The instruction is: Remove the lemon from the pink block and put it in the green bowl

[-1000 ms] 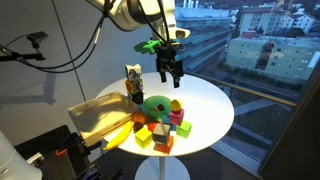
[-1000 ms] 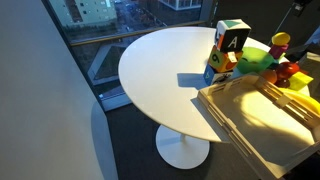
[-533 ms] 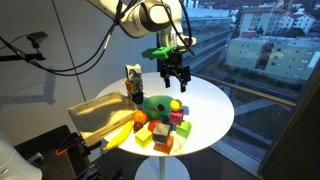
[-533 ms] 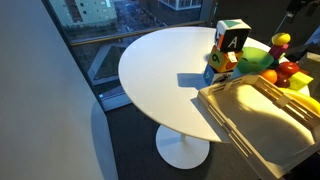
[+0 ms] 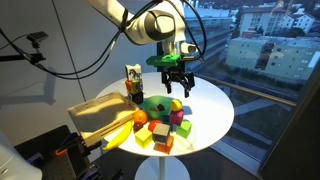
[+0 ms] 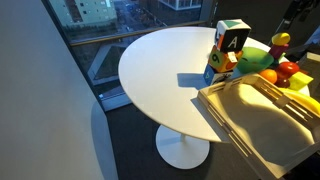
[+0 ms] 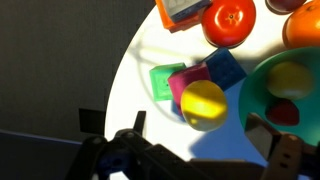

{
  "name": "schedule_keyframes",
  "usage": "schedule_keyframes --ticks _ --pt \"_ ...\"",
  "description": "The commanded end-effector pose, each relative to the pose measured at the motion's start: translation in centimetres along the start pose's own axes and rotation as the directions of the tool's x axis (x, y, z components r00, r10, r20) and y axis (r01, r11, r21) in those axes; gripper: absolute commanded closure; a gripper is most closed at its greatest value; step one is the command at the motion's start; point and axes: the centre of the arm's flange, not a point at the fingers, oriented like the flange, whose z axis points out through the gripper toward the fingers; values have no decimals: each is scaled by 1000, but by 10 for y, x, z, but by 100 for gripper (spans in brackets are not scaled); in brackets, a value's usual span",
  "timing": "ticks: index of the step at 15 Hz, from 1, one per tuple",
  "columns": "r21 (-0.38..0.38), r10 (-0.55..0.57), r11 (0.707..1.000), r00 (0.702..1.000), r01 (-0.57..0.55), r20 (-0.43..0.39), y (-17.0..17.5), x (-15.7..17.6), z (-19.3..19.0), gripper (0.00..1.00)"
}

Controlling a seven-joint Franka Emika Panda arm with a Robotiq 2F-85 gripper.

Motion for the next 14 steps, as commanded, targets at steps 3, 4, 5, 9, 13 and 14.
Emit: schedule_keyframes --ticks 3,4,5,9,13,14 --pt "22 -47 999 999 48 -23 18 5 13 0" --pt "27 -51 998 998 52 -23 20 5 16 0" --pt "36 -55 998 998 56 -24 21 4 20 0" --pt "73 -67 995 997 69 -24 22 4 31 0" --pt "102 -78 991 996 81 -34 16 5 37 0" --pt "107 -82 991 996 85 -36 15 6 37 0"
